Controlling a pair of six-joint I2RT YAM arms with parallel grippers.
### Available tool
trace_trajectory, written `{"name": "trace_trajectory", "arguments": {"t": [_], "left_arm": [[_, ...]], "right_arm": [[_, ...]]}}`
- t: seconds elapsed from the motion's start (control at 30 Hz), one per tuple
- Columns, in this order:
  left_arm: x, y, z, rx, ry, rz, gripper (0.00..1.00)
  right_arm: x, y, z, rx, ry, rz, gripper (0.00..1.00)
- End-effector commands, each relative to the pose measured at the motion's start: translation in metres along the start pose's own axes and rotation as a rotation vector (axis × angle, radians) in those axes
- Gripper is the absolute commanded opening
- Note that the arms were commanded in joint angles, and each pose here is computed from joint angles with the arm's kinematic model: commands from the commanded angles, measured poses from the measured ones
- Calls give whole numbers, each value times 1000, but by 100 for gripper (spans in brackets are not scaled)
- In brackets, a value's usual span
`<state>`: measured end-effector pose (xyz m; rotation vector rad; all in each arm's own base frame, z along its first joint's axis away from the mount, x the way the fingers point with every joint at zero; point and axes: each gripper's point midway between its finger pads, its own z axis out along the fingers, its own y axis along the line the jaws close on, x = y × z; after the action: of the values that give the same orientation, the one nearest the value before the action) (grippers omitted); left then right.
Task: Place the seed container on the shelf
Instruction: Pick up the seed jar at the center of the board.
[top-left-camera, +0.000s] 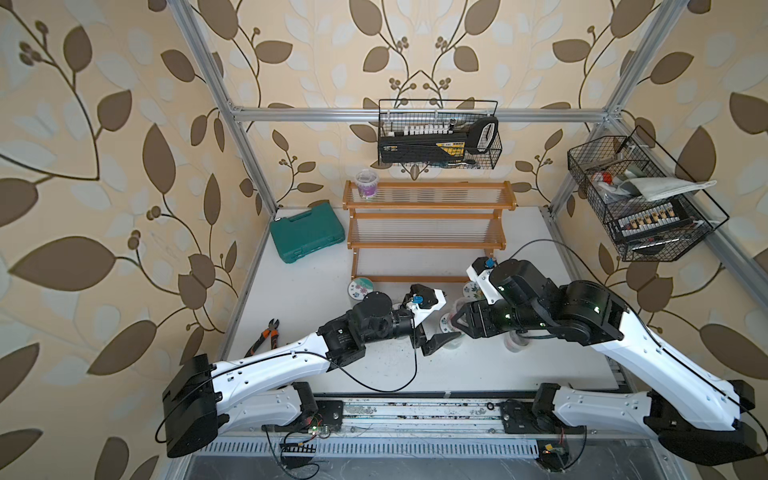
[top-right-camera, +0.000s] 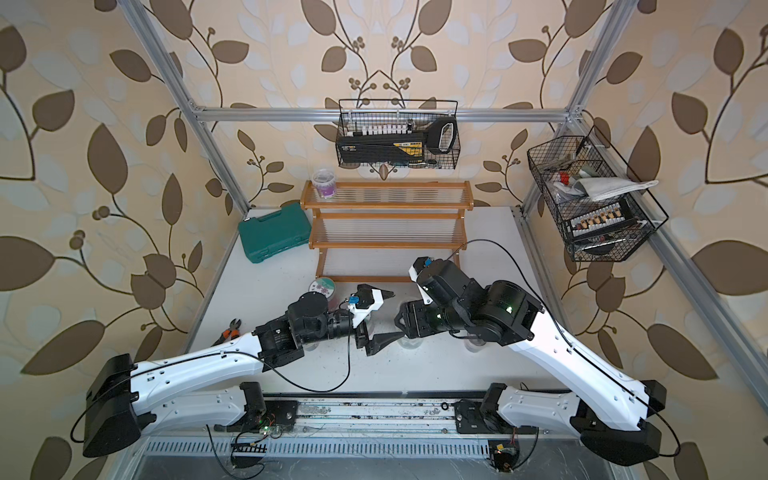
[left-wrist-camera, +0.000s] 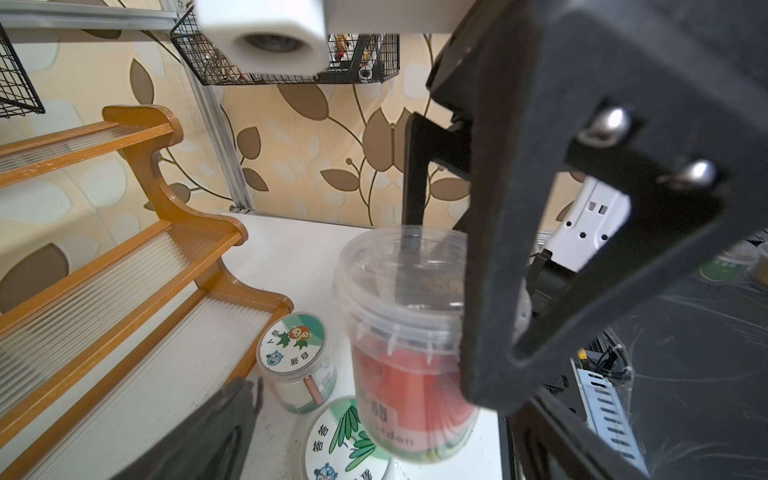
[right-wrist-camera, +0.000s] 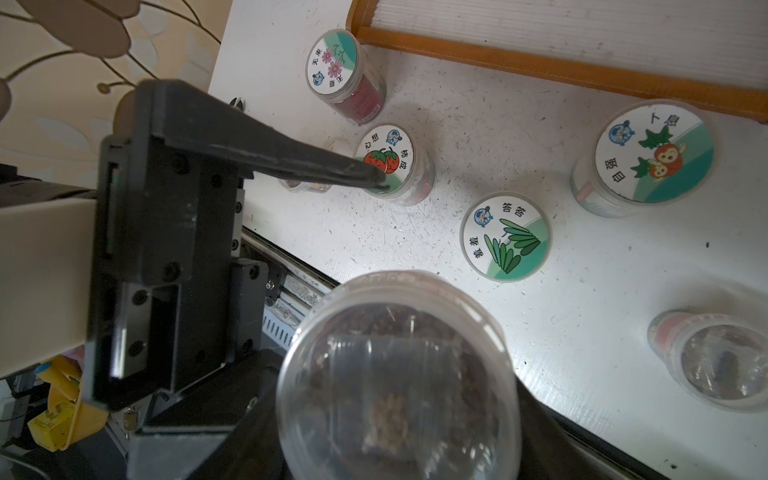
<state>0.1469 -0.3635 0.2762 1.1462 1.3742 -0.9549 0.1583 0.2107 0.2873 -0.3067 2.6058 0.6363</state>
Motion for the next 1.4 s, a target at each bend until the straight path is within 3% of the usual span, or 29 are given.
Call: {"name": "trace_trajectory", "arguments": {"t": [0.0,0.47,1.13,1.37], "left_arm": [[-28,-2,3,11,-102,35,98],[-32,-7,16,58,-145,-10,97],[-32,-7,22,70,-132,-20,68],[-34,-8,22,74,-135,-16,54]], "right_arm": [[1,-1,-3,-7,-8,17,62],[0,-2,2,-15,-11,31,62],[0,1,13,-32,2,31,62],[0,1,14,-32,4,24,71]]}}
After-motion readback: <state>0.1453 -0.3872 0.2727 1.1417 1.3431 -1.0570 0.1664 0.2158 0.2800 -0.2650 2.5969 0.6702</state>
